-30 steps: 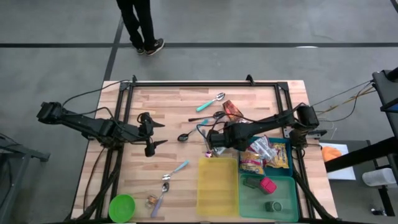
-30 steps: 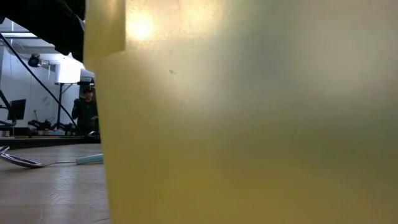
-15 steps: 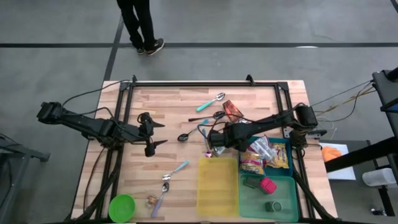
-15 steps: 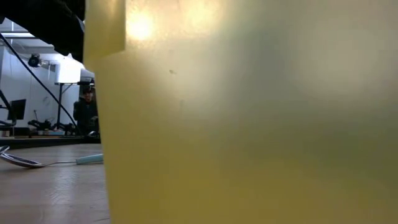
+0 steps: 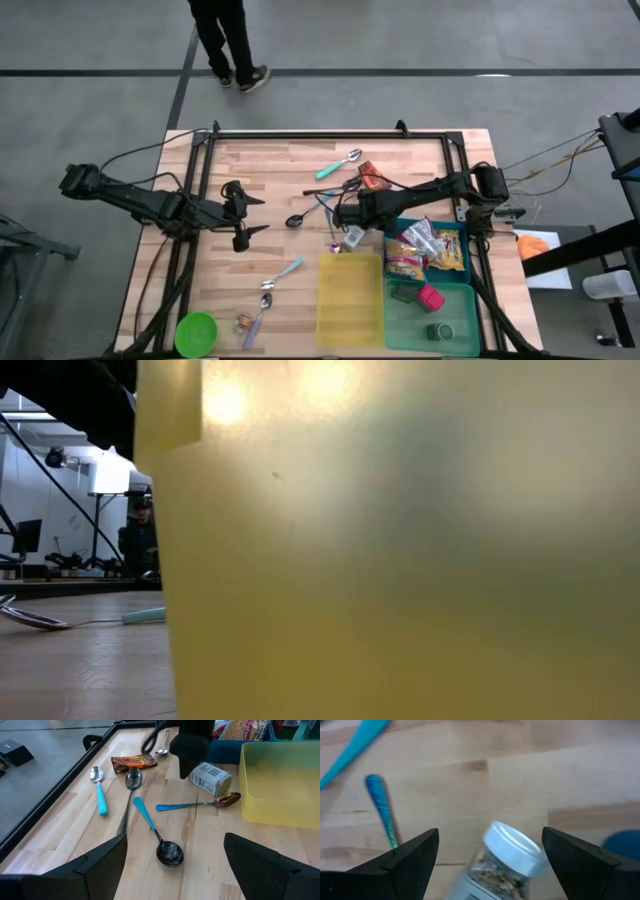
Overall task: Pick & Place Food Item
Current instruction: Put the white seasoning bottle into the green bin
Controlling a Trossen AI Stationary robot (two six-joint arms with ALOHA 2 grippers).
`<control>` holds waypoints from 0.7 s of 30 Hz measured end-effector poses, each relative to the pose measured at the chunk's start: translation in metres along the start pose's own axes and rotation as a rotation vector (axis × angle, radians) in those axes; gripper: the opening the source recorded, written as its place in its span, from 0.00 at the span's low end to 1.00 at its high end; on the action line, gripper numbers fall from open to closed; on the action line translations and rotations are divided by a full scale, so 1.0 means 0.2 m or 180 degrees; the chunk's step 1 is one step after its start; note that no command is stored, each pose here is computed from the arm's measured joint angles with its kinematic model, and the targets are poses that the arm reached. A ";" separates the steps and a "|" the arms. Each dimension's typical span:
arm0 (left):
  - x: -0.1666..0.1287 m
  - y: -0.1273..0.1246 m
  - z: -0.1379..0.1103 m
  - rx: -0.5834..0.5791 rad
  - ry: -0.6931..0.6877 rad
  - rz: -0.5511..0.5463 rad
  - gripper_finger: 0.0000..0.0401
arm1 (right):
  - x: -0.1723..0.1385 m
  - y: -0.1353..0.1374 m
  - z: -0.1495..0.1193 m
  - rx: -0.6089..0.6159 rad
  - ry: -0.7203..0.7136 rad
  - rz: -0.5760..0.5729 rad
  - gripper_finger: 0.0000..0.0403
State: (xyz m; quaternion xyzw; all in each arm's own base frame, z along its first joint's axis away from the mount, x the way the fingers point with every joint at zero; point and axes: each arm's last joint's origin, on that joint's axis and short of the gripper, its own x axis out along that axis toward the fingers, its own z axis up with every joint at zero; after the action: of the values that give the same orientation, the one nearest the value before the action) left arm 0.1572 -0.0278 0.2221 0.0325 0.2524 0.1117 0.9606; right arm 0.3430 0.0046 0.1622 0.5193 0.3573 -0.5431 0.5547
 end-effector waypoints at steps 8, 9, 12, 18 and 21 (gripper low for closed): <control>0.00 0.00 0.00 0.0000 0.0001 0.0000 0.84 | -0.01 -0.01 0.00 0.0020 0.0181 -0.0079 0.87; 0.00 0.00 0.00 0.0000 0.0001 0.0000 0.84 | -0.02 -0.02 0.00 0.0081 0.0180 -0.0107 0.87; 0.00 0.00 0.00 0.0002 0.0004 0.0001 0.84 | -0.04 -0.03 0.00 0.0313 0.0177 -0.0113 0.87; 0.00 0.00 -0.01 0.0030 0.0062 0.0009 0.84 | -0.06 -0.04 -0.04 0.0710 0.0195 -0.0111 0.87; 0.00 0.00 -0.01 0.0034 0.0069 0.0009 0.84 | -0.07 -0.04 -0.08 0.1104 0.0196 -0.0108 0.87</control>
State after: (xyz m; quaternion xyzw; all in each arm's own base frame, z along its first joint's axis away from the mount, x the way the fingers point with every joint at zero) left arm 0.1560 -0.0275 0.2201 0.0367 0.2632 0.1121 0.9575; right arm 0.3355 0.0252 0.1702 0.6175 0.2838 -0.5898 0.4363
